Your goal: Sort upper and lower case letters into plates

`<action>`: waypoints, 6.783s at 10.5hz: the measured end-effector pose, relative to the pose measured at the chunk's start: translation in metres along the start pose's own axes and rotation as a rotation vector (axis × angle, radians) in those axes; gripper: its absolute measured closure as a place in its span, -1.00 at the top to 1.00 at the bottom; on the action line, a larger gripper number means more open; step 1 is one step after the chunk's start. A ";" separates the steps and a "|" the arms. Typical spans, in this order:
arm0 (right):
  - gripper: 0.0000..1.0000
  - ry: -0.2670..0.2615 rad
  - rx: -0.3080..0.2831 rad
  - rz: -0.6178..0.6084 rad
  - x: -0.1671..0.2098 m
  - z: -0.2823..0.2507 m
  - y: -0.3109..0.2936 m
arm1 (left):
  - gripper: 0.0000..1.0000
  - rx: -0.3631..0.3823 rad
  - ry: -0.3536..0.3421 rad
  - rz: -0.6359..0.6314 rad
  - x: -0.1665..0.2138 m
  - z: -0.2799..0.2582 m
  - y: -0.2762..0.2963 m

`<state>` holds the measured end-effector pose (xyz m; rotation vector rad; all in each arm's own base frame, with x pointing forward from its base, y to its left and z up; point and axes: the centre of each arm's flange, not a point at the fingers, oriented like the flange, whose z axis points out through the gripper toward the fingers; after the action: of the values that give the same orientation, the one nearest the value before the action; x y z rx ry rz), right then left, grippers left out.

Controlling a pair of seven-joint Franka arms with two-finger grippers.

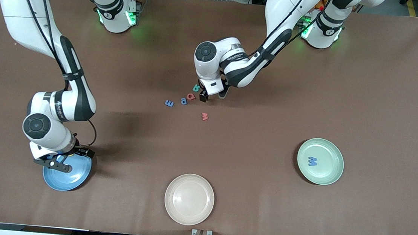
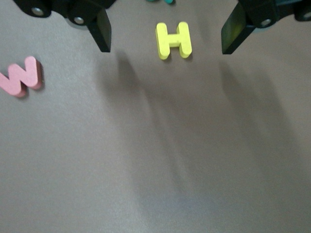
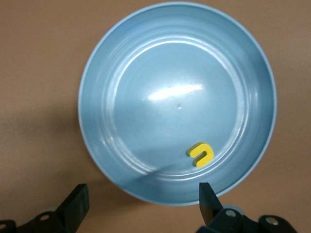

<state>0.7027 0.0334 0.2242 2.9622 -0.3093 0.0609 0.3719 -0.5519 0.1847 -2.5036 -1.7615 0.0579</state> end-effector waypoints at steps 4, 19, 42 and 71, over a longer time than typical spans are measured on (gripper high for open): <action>1.00 -0.043 -0.020 -0.036 -0.015 -0.002 -0.030 | 0.62 -0.016 0.004 0.013 -0.012 0.013 -0.008; 1.00 -0.021 0.057 0.278 -0.061 -0.133 -0.128 | -0.34 -0.102 0.144 0.410 0.031 -0.027 0.023; 1.00 -0.187 0.193 0.803 -0.339 -0.034 -0.285 | 1.00 0.062 0.084 1.423 0.421 -0.120 0.104; 1.00 -0.166 0.173 0.924 -0.341 -0.009 -0.297 | 1.00 -0.105 -0.043 1.459 0.297 -0.169 0.098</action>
<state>0.4312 0.3908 0.1670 2.6950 -1.7186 -0.0518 0.5776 -0.3129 0.3491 -3.1856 0.3686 0.0941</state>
